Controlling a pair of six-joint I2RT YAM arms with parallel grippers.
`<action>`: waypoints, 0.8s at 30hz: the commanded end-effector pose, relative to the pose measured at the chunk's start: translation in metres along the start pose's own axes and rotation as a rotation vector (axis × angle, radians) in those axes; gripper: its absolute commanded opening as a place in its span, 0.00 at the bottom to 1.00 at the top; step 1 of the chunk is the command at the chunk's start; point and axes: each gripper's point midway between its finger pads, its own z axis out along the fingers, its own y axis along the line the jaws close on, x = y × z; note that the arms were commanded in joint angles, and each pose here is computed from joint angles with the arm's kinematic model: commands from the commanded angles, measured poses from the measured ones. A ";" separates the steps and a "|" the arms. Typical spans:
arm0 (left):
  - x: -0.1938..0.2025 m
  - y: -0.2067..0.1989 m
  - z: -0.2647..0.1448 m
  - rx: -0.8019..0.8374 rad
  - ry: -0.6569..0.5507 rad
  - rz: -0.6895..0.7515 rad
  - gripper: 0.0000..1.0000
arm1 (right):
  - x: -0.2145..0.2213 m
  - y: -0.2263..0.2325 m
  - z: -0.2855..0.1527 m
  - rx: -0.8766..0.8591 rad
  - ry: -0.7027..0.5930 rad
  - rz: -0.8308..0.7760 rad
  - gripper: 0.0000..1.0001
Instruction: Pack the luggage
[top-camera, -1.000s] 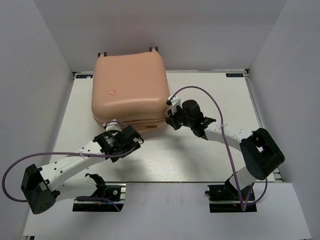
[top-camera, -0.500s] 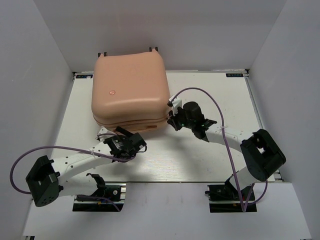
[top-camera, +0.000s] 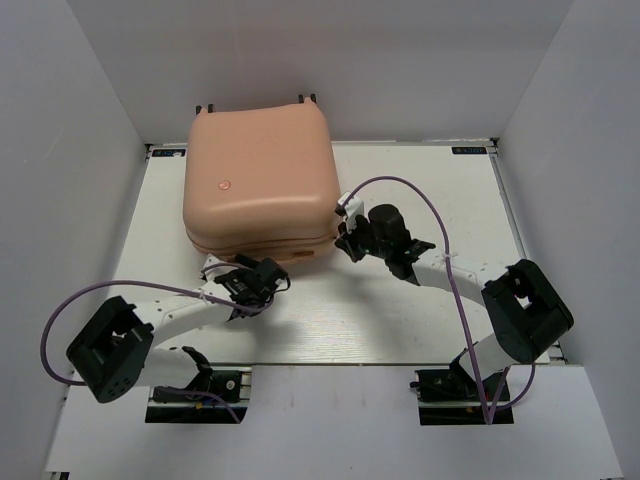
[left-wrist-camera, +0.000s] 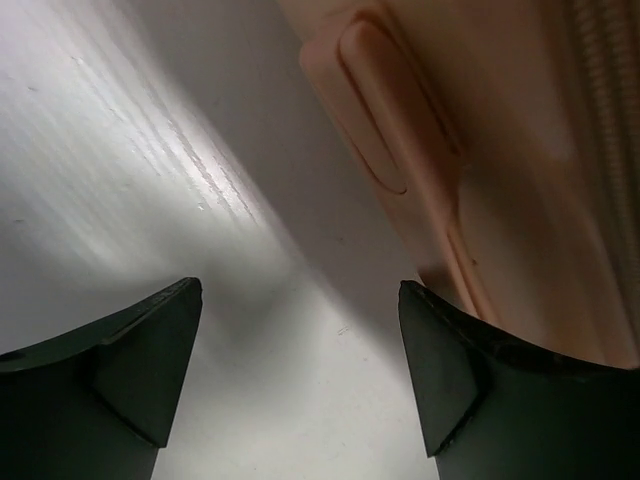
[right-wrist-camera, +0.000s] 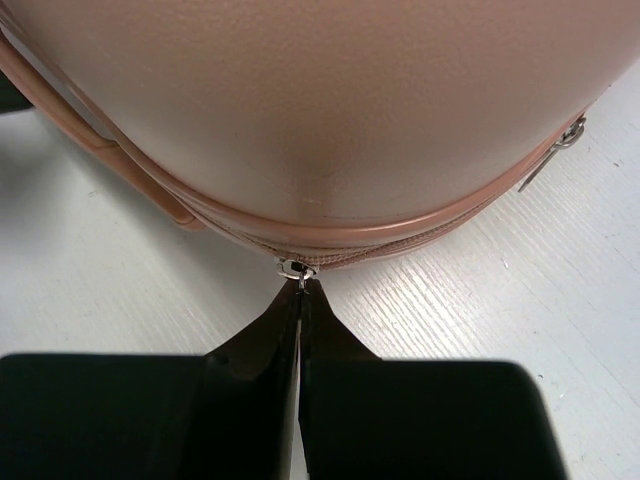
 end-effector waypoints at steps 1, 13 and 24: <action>0.007 -0.040 0.003 0.144 0.044 -0.067 0.89 | 0.006 -0.004 -0.009 0.012 0.013 -0.018 0.00; -0.009 -0.049 -0.022 0.254 0.025 -0.035 0.92 | 0.010 -0.010 -0.008 0.025 0.026 -0.008 0.00; 0.010 -0.019 0.014 0.083 0.034 -0.072 0.68 | 0.007 -0.011 -0.010 0.026 0.013 -0.001 0.00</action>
